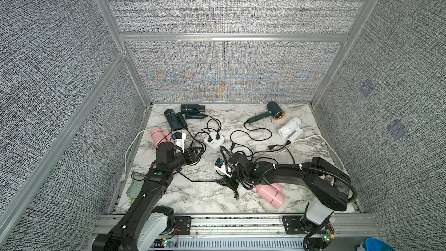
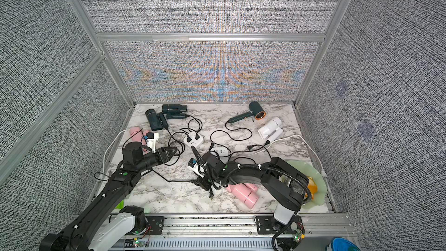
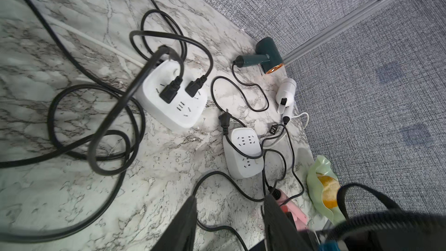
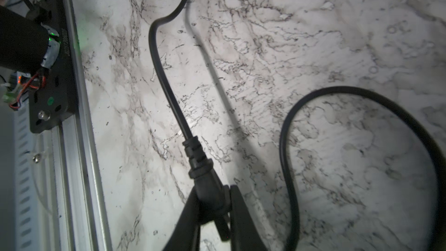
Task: Charge the blow dryers
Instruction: Pick up the plug from the center of the board.
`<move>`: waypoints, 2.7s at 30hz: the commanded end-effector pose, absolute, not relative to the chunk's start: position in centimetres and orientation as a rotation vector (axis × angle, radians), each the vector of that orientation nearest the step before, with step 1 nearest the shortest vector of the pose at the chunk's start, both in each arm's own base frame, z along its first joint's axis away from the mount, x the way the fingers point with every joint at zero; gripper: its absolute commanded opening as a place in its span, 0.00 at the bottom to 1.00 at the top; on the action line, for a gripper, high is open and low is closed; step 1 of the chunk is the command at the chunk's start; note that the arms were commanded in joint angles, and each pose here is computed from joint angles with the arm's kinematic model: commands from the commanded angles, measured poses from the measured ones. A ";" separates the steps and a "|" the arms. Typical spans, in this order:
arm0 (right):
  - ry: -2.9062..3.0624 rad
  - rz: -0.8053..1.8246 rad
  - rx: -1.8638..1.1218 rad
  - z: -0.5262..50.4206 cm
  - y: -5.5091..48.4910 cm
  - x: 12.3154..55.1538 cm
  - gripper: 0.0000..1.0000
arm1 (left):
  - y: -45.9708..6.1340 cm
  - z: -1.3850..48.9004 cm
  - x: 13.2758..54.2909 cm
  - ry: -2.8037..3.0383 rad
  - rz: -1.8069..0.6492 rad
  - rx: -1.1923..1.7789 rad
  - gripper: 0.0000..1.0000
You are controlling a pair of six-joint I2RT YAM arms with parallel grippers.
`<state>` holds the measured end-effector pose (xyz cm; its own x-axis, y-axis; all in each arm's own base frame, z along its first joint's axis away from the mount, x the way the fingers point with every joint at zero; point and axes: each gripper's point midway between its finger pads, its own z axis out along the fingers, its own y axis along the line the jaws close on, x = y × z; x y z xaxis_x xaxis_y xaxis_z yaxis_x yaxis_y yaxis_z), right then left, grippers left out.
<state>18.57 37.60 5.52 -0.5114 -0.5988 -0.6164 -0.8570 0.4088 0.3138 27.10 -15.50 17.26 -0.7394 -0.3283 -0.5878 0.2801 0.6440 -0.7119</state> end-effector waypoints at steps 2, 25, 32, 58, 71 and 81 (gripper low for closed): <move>2.258 1.048 -1.112 7.6 38.3 19.6 0.02 | -17.3 19.1 26.9 2.066 -1.128 0.067 0.47; 2.266 1.207 -0.872 10.2 38.0 24.5 0.00 | -21.7 19.0 22.4 1.970 -1.338 0.232 0.47; 2.273 1.207 -0.843 10.6 37.3 25.1 0.00 | -22.7 17.3 22.2 1.992 -1.378 0.223 0.50; 2.220 1.325 -0.847 14.0 36.7 25.5 0.00 | -22.6 15.6 23.8 2.045 -1.301 0.192 0.52; 2.217 1.429 -0.902 14.5 36.4 23.8 0.00 | -22.6 16.8 24.7 1.966 -1.358 0.195 0.52; 2.202 1.518 -0.912 15.0 36.6 23.1 0.00 | -21.7 17.5 24.7 1.914 -1.409 0.174 0.44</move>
<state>23.65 36.26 14.30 -0.7501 -0.3226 -0.5773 -0.6581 0.2783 0.6996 24.88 -21.60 16.13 -0.7368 -0.2919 -0.6099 0.4676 0.4317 -0.7714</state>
